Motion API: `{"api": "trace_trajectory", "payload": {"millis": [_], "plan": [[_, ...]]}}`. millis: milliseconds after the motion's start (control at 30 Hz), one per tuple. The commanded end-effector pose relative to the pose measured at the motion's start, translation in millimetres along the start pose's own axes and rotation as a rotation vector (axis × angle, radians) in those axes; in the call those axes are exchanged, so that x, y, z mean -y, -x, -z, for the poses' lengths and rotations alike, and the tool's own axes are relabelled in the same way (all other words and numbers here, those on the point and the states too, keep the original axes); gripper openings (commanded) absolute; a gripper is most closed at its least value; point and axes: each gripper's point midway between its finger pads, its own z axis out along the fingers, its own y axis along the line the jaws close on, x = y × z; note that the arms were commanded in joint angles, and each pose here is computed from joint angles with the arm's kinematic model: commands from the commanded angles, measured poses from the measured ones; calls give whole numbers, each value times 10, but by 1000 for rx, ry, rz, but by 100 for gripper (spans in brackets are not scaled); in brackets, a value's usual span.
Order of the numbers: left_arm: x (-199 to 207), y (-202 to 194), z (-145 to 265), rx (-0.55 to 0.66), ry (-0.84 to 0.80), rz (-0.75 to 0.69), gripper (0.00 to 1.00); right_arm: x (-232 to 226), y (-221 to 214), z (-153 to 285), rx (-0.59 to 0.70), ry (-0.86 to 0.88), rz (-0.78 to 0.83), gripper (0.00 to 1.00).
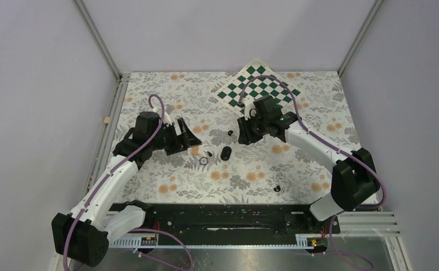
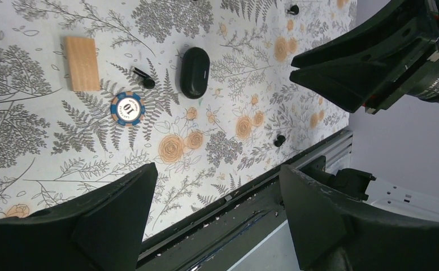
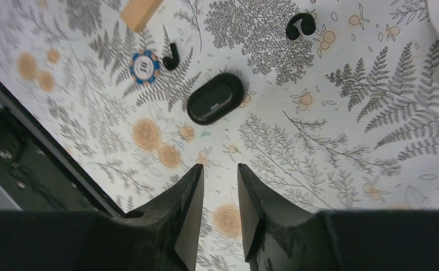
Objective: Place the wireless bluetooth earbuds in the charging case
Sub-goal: Pick up the charging case from the center of the board.
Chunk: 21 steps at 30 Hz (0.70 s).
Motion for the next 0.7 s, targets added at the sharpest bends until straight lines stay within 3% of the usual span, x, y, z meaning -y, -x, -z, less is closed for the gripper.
{"api": "trace_trajectory", "payload": {"millis": [0, 67, 200, 467, 667], "plan": [[30, 114, 59, 43, -27, -20, 81, -171, 254, -82, 96, 33, -342, 38], [-41, 103, 49, 43, 0, -8, 81, -150, 252, -132, 105, 9, -469, 52], [-130, 69, 15, 29, 17, 20, 81, -74, 86, -283, -19, -110, -696, 52], [-102, 115, 70, 52, 2, 18, 81, -26, -206, -662, -97, -378, -755, 58], [-124, 52, 70, 37, -3, 17, 81, 5, -269, -842, -125, -453, -779, 64]]}}
